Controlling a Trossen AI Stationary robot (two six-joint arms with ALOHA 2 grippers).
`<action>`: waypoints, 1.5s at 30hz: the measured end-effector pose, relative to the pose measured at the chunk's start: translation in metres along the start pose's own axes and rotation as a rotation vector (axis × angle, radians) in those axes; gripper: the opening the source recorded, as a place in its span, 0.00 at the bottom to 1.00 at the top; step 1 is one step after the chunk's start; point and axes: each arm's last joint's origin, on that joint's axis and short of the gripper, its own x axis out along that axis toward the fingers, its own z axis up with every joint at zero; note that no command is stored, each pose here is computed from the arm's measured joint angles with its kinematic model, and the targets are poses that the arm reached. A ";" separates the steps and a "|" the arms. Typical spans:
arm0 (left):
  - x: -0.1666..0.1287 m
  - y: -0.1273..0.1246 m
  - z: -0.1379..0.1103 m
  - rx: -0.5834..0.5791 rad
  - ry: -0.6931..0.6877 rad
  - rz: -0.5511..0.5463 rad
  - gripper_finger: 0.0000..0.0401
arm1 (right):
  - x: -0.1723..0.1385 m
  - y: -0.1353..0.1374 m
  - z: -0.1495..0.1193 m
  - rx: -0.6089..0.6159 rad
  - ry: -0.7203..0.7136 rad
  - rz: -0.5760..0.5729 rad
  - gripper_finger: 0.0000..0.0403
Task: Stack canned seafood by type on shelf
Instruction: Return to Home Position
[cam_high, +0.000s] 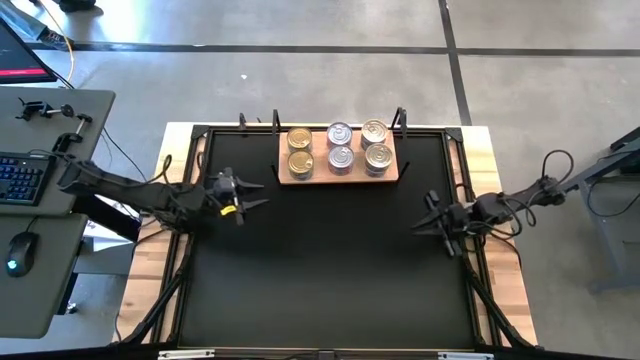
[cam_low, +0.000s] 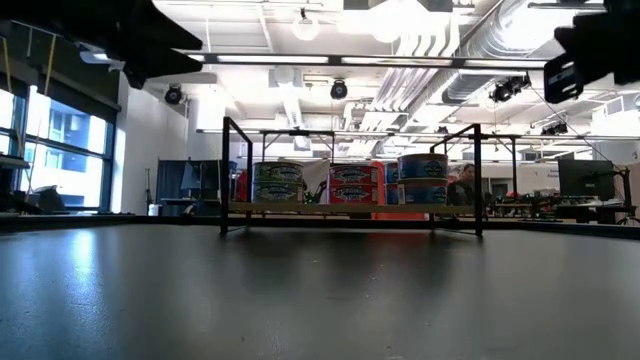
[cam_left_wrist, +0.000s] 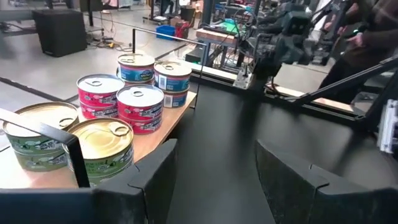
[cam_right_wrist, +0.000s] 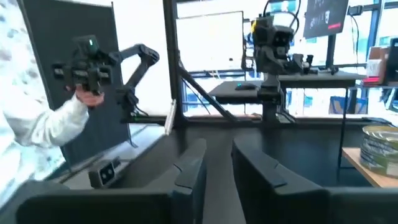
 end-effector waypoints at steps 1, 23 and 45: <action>-0.003 0.002 0.001 -0.002 -0.001 -0.007 0.50 | 0.000 0.000 -0.003 -0.002 0.011 -0.004 0.16; -0.047 0.046 -0.045 -0.096 -0.205 -0.113 0.39 | 0.001 -0.005 -0.013 -0.001 0.071 -0.075 0.08; -0.033 0.043 -0.071 0.243 -0.192 -0.176 0.30 | 0.001 -0.005 -0.013 0.001 0.072 -0.075 0.08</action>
